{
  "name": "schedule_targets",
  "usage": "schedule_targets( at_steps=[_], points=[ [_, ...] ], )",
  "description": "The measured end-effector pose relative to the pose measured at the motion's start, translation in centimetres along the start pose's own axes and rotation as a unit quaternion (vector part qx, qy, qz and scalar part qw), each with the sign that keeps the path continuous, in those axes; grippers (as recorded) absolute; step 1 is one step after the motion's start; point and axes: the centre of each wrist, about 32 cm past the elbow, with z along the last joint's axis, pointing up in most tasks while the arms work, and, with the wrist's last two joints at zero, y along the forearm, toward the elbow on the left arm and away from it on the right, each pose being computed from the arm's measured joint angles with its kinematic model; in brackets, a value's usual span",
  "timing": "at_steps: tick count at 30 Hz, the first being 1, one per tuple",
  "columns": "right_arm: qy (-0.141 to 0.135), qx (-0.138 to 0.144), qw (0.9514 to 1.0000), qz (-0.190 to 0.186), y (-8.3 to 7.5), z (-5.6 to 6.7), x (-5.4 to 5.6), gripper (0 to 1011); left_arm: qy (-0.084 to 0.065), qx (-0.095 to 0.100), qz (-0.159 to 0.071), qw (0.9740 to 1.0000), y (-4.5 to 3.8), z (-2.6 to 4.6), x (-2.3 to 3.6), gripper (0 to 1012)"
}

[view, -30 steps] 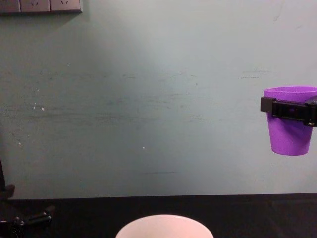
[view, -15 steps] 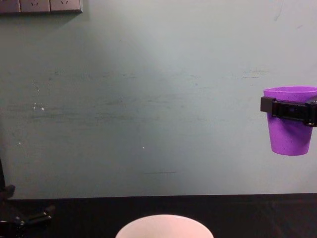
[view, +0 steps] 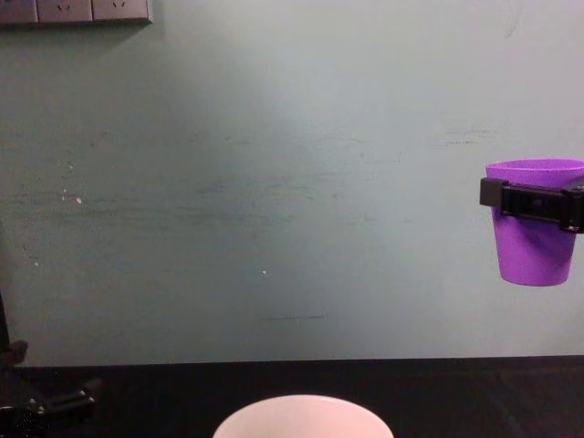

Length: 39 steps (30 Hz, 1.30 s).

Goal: Pick up the cup and pour the mung beans from the cup into the bowl.

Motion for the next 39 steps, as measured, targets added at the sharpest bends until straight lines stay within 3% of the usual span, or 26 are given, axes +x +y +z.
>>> schedule_targets(
  at_steps=[39],
  points=[
    [0.0, 0.0, 1.0, 0.0, 0.0, 0.0, 0.0, 738, 0.0, 0.0, 0.0, 1.0, 0.0, 0.0, 0.0, 1000]
  ],
)
